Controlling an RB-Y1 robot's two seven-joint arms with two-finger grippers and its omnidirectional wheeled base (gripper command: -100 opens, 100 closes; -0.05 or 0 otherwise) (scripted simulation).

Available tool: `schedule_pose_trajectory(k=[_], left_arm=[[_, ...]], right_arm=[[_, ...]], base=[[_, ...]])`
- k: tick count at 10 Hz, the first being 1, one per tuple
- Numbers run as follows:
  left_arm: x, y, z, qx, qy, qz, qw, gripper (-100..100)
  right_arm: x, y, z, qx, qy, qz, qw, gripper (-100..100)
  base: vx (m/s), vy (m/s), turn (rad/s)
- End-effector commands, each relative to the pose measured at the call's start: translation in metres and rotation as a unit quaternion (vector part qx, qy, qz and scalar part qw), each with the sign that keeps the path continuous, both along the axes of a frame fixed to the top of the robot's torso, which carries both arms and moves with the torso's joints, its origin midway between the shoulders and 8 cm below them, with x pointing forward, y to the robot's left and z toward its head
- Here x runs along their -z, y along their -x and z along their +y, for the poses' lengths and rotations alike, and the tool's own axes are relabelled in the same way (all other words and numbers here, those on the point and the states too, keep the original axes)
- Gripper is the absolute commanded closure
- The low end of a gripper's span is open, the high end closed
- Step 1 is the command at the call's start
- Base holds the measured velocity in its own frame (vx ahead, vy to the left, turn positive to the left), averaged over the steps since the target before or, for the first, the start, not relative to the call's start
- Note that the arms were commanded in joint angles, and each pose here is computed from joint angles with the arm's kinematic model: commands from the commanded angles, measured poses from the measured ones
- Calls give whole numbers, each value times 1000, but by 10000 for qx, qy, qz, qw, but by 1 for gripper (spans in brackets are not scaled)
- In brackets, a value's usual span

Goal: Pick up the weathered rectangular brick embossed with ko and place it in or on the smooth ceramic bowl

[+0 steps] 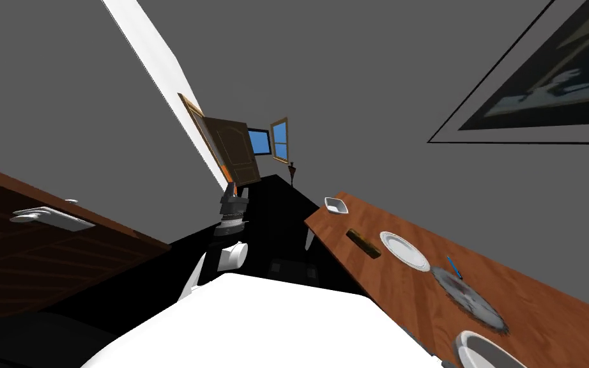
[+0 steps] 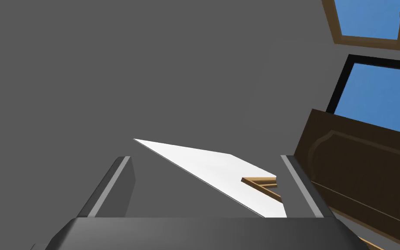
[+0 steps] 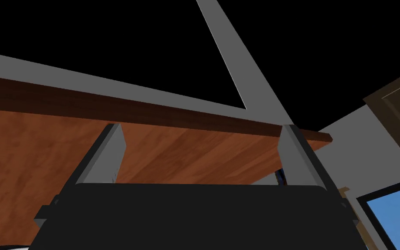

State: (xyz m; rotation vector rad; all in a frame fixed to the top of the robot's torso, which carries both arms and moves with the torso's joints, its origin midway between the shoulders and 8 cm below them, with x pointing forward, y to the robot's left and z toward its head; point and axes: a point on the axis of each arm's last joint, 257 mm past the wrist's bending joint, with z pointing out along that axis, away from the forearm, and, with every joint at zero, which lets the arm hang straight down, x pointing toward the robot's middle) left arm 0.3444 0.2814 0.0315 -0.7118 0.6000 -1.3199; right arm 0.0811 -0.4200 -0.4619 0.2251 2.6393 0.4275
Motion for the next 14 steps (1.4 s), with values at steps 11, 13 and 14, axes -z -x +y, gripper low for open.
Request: schedule_pose_trajectory(k=[11,13,14], left_arm=[[0,0,0,0,0,0,10000,0],[0,0,0,-1,-1,1,10000,0],[0,0,0,-2,-1,1,10000,0]], right_arm=[[-26,178,-172,-822,1831,2098,9569,-100],[-35,193,-188,-901,1981,2283,9489,-100],[-42,205,-200,-972,2103,2440,9417,-100]], base=[[53,3,315],[73,-8,230],[67,-6,228]])
